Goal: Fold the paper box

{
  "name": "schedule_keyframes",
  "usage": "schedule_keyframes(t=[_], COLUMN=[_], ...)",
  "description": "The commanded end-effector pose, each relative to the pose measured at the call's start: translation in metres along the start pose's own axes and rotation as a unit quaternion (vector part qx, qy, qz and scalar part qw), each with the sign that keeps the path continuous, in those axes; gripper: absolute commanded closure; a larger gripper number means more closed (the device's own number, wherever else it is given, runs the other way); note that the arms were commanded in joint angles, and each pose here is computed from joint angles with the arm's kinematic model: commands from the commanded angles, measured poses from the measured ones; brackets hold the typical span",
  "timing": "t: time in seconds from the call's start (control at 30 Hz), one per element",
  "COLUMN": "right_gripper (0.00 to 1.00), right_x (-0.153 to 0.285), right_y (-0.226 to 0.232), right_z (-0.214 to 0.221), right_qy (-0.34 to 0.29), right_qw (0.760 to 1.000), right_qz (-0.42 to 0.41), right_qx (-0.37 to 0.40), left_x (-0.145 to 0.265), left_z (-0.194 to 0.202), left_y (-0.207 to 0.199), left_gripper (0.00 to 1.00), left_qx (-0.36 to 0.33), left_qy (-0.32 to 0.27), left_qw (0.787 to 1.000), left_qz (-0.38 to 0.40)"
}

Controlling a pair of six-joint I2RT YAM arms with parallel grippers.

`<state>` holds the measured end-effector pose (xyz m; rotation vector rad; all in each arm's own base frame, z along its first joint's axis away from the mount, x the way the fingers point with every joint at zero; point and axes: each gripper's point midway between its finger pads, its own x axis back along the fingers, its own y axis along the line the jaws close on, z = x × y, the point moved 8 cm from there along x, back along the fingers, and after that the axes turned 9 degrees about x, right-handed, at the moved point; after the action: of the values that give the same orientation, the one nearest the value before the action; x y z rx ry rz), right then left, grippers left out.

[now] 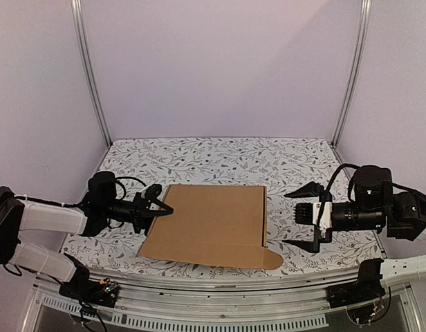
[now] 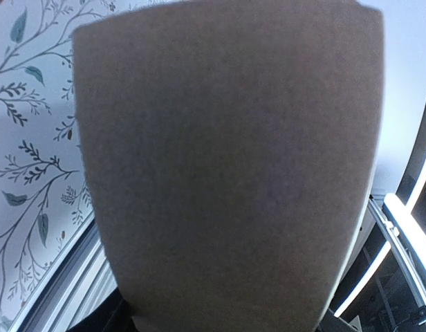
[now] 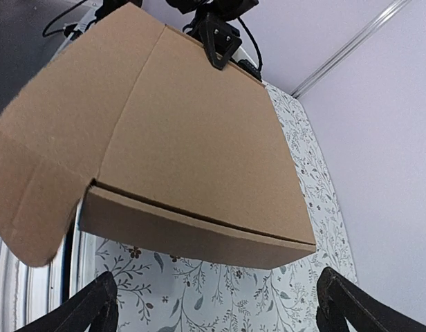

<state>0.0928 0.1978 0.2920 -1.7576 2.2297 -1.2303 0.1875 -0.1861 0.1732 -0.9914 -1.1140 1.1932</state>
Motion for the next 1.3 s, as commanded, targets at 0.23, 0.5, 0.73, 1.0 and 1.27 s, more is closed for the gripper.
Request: schedule_keyframes(t=[0.23, 0.5, 0.73, 1.0, 1.27], right_gripper=[0.01, 0.01, 0.01, 0.01, 0.01], right_x=[-0.029, -0.044, -0.057, -0.056, -0.046], right_y=[0.042, 0.057, 0.07, 0.076, 0.08], right_z=[0.001, -0.004, -0.011, -0.006, 0.0], right_qy=[0.065, 0.024, 0.017, 0.03, 0.037], right_qw=[0.914, 0.888, 0.885, 0.894, 0.903], right_qz=[0.095, 0.13, 0.122, 0.09, 0.069], right_qx=[0.39, 0.441, 0.449, 0.438, 0.423], left_x=[0.008, 0.008, 0.008, 0.008, 0.009], left_z=[0.018, 0.019, 0.021, 0.022, 0.025], left_y=[0.001, -0.001, -0.004, -0.004, -0.009], left_gripper=[0.68, 0.69, 0.7, 0.72, 0.72], left_qx=[-0.013, -0.012, -0.019, -0.023, -0.031], left_qy=[0.063, 0.071, 0.074, 0.085, 0.084], left_qw=[0.998, 0.997, 0.997, 0.996, 0.996], left_qz=[-0.027, -0.026, -0.022, -0.019, -0.016])
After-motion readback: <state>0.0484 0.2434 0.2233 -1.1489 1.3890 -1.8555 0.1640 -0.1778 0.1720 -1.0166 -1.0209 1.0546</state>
